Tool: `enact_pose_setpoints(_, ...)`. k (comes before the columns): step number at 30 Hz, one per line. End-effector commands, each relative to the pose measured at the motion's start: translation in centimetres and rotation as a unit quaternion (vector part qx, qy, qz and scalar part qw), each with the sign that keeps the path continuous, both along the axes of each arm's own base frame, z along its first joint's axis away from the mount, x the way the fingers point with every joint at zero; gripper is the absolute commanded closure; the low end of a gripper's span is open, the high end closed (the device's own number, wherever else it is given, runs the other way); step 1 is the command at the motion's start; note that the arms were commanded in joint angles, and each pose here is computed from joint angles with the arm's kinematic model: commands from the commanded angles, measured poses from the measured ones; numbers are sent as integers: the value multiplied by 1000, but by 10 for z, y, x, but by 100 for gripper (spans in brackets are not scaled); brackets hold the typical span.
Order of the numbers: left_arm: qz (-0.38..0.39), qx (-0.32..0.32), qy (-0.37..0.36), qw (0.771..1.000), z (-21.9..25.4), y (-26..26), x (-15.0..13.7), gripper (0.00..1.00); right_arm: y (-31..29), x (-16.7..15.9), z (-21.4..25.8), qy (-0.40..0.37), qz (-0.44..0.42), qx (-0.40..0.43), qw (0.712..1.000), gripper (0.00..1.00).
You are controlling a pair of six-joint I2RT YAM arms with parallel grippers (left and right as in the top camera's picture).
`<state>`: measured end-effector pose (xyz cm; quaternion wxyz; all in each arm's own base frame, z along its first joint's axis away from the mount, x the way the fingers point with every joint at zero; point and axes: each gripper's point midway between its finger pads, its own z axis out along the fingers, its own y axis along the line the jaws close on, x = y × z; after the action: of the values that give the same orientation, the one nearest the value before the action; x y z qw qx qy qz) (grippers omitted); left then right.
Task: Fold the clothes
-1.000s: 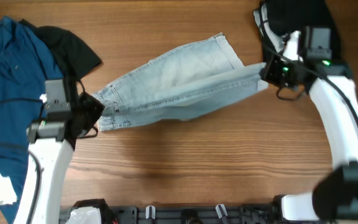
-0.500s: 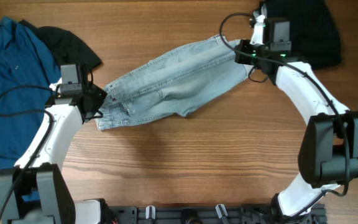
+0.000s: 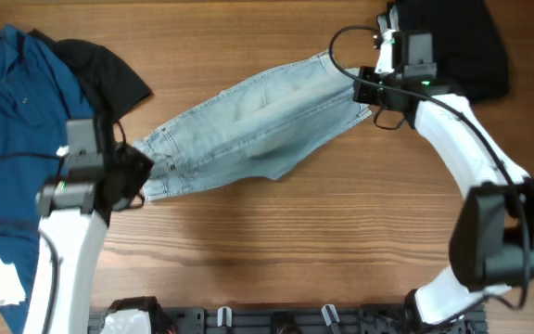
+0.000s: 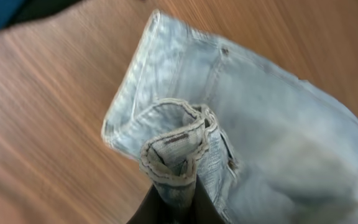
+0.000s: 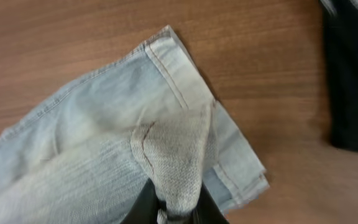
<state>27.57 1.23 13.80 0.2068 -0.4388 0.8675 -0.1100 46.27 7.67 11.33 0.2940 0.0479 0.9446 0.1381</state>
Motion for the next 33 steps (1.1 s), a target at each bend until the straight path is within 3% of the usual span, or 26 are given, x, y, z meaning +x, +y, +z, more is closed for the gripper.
enact_pose_setpoints(1, -22, -33, -13, 999, 23, -14, -25, 96, -30, -11, 57, -38, -38, -10, 999, 96)
enact_pose_setpoints(7, -29, -72, 71, 994, 15, -29, -84, 96, -38, -44, 57, 12, -29, 0, 1000, 96)
enact_pose_setpoints(13, -1, -36, 163, 986, 3, -16, -127, 96, -32, -39, 60, -2, -7, 9, 1000, 96)
enact_pose_setpoints(26, 108, 30, 149, 983, -11, 18, -117, 96, -10, 2, 34, -35, 18, 18, 999, 96)
enact_pose_setpoints(33, 137, 84, 57, 985, -13, 44, -66, 96, -3, 11, 3, -12, 11, 14, 1000, 96)
